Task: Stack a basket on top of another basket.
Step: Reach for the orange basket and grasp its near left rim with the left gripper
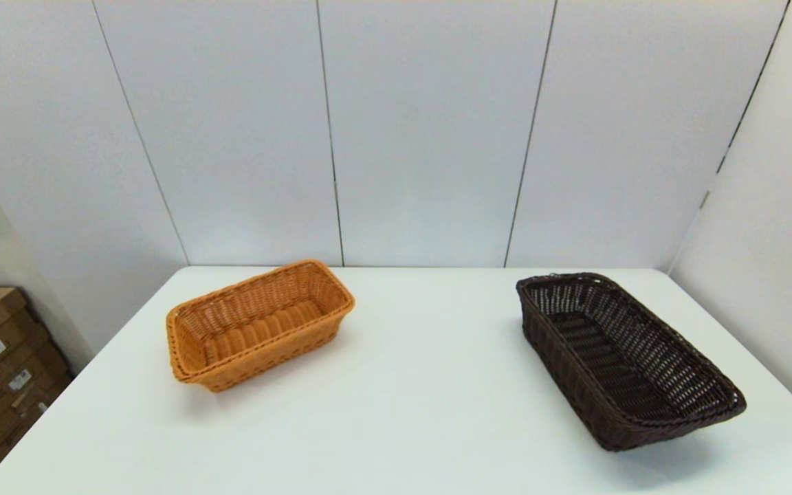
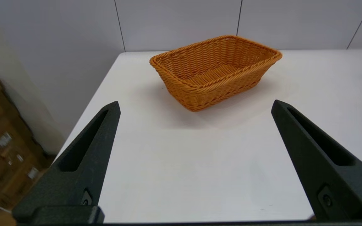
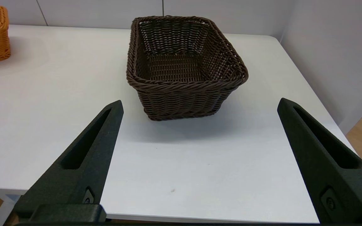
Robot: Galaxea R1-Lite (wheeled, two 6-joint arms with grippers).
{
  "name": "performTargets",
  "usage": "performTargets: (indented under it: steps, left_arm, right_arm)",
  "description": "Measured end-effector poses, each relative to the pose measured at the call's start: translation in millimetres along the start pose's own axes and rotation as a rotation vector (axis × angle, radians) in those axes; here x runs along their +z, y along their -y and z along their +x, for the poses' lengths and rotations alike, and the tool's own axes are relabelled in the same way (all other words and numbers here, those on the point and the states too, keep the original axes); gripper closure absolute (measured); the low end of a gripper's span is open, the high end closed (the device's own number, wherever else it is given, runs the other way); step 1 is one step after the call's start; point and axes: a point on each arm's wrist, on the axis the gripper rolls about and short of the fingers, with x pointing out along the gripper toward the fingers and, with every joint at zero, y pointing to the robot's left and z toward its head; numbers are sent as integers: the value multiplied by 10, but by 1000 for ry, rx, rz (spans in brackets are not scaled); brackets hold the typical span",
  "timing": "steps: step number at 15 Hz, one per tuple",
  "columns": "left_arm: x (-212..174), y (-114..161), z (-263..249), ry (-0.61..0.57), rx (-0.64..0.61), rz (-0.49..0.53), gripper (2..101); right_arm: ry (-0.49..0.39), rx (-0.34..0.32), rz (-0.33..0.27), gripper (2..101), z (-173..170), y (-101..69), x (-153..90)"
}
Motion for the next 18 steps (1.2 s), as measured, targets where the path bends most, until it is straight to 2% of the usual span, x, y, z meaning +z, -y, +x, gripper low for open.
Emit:
performTargets:
  steps: [4, 9, 13, 16, 18]
  left_arm:
    - [610, 6, 165, -87, 72, -155, 54]
    - [1203, -1, 957, -287, 240, -332, 54]
    - [1219, -76, 1773, -551, 378, -479, 54]
    - [1087, -174, 2231, -763, 416, -583, 54]
    - [1001, -224, 2458, -856, 435, -612, 54]
  right_arm:
    - [0, -1, 1, 49, 0, 0, 0]
    - [-6, -2, 1, 49, -1, 0, -5]
    - [-7, -2, 1, 49, -2, 0, -3]
    - [-8, -2, 1, 49, -2, 0, -4]
    - [-8, -3, 1, 49, -2, 1, -4]
